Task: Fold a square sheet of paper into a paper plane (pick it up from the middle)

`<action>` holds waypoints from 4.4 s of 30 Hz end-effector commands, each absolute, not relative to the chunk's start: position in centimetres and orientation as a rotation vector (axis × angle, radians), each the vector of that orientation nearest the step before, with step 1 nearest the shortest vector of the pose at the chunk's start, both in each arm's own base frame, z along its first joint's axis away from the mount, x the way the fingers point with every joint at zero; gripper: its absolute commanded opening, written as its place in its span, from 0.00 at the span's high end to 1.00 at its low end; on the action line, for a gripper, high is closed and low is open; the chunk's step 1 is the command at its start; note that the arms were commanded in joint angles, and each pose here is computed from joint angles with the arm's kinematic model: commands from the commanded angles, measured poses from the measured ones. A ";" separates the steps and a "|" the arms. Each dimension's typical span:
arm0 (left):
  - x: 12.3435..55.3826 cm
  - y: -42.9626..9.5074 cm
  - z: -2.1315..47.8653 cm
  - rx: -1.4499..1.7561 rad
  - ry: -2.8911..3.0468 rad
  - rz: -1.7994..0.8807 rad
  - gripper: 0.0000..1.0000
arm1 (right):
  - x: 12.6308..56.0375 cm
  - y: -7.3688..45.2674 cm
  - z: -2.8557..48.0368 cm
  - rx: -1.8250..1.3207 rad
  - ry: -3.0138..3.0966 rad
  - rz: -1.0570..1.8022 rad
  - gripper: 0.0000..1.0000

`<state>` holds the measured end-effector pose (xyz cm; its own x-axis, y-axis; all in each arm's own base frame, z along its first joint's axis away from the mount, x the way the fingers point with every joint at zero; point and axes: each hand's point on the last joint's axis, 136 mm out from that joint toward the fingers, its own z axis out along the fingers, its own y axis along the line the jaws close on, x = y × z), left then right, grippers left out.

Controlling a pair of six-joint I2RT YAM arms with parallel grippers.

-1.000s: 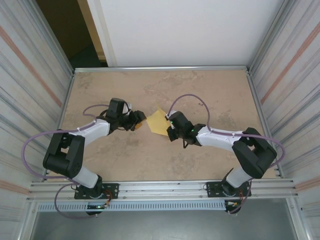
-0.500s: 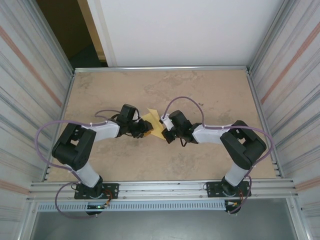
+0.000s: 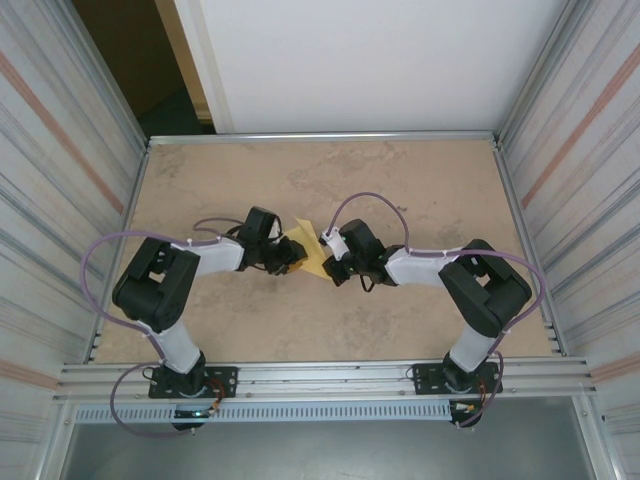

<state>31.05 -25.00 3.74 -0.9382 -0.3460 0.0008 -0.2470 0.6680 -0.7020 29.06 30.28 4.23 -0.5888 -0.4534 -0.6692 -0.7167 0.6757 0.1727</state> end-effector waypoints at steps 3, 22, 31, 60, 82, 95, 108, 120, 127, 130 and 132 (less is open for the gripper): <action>32.0 -22.4 6.7 -0.487 2.661 -1.053 0.72 | 29.1 28.9 6.7 -0.807 2.269 0.635 0.99; 32.1 -20.6 10.5 -0.471 2.556 -1.028 0.72 | 28.5 30.0 10.8 -0.721 2.228 0.867 0.98; 30.0 -23.5 8.0 -0.411 2.657 -1.065 0.74 | 28.3 29.0 5.6 -0.822 2.351 0.691 0.98; 26.7 -24.7 1.2 -0.481 2.888 -0.949 0.81 | 26.2 30.9 2.7 -0.963 2.407 0.669 0.97; 26.8 -24.3 1.8 -0.470 2.868 -0.927 0.86 | 25.5 31.3 1.5 -0.964 2.495 0.713 0.96; 27.8 -24.1 4.9 -0.395 2.738 -0.956 0.82 | 23.9 30.1 1.0 -0.929 2.649 0.701 0.96; 27.3 -24.7 3.9 -0.420 2.680 -1.079 0.79 | 22.9 30.7 1.2 -0.846 2.815 0.771 0.94; 27.5 -25.7 4.1 -0.342 2.651 -1.136 0.70 | 23.1 30.8 1.3 -0.801 2.836 0.830 0.91; 27.3 -26.2 3.9 -0.299 2.664 -1.146 0.66 | 23.2 30.6 1.1 -0.776 2.837 0.860 0.91; 27.3 -26.3 4.6 -0.277 2.634 -1.167 0.66 | 23.1 30.4 0.8 -0.773 2.845 0.859 0.91; 27.3 -26.2 5.3 -0.250 2.611 -1.167 0.65 | 23.1 30.5 0.8 -0.777 2.844 0.864 0.91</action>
<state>27.34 -25.79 3.83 -0.9478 -0.2965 -0.1171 -0.1205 0.6734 -0.7294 23.94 30.92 1.79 -0.8530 -0.4535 -0.2584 -0.5207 0.7042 0.4827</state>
